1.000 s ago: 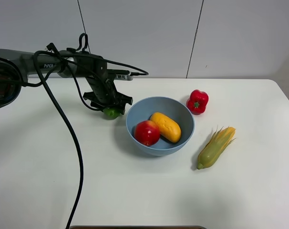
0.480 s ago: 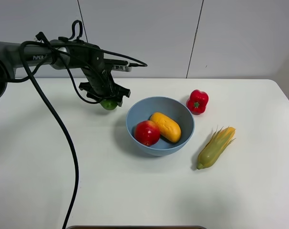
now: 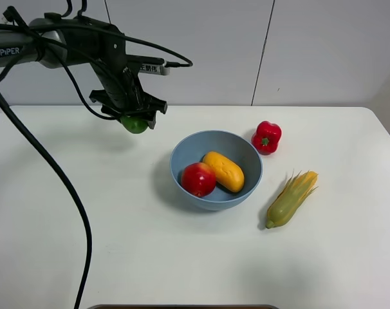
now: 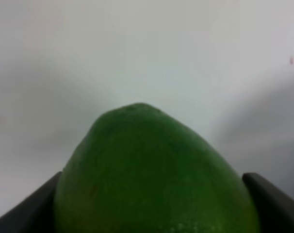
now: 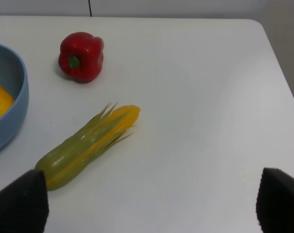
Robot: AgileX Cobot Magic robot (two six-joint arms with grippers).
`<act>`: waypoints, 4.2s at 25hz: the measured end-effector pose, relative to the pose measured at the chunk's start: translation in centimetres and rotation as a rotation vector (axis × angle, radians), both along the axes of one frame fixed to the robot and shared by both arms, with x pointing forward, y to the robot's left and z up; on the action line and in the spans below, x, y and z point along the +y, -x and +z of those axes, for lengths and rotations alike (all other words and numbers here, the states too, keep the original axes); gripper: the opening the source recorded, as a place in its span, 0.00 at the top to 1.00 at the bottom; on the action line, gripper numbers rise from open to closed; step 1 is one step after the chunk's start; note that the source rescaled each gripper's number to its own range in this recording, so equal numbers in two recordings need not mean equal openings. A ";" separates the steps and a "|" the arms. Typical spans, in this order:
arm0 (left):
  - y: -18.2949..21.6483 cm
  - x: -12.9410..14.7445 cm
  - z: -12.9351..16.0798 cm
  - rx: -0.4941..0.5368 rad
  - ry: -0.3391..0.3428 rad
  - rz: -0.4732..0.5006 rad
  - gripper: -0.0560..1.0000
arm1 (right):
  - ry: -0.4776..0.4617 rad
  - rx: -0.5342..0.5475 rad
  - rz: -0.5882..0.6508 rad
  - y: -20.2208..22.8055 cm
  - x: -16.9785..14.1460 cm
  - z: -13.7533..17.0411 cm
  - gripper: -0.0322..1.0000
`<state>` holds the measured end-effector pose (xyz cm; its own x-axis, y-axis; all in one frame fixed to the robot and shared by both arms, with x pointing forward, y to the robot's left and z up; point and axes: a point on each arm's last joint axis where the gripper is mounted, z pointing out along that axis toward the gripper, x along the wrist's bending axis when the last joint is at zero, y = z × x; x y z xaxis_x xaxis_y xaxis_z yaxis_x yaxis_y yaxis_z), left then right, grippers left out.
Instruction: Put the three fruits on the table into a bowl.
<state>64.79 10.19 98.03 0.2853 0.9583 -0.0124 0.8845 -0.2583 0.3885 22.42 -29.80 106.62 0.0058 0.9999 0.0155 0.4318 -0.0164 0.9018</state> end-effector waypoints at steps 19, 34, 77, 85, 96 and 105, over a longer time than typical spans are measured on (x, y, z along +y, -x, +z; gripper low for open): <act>8.5 -7.1 7.1 -0.011 0.037 -0.175 0.95 | 0.000 0.000 0.000 0.0 0.0 0.0 0.25; 10.1 -14.1 2.3 -0.092 0.117 -0.325 0.95 | 0.000 0.000 0.000 0.0 0.0 0.0 0.25; 13.9 -9.0 11.3 -0.057 0.007 -0.327 0.02 | 0.000 0.000 0.000 0.0 0.0 0.0 0.25; 16.5 -5.4 16.6 -0.109 0.003 -0.289 0.02 | 0.000 0.000 0.000 0.0 0.0 0.0 0.25; 16.8 -2.2 18.1 -0.146 0.006 -0.232 0.02 | 0.000 0.000 0.000 0.0 0.0 0.0 0.25; 20.7 5.7 15.5 -0.116 -0.026 -0.129 0.02 | 0.000 0.000 0.000 0.0 0.0 0.0 0.25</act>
<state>44.05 15.87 113.53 0.4045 0.9130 0.0521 0.7930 -0.3785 0.4774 22.42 -29.80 106.62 0.0058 0.9999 0.0155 0.4318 -0.0164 0.9018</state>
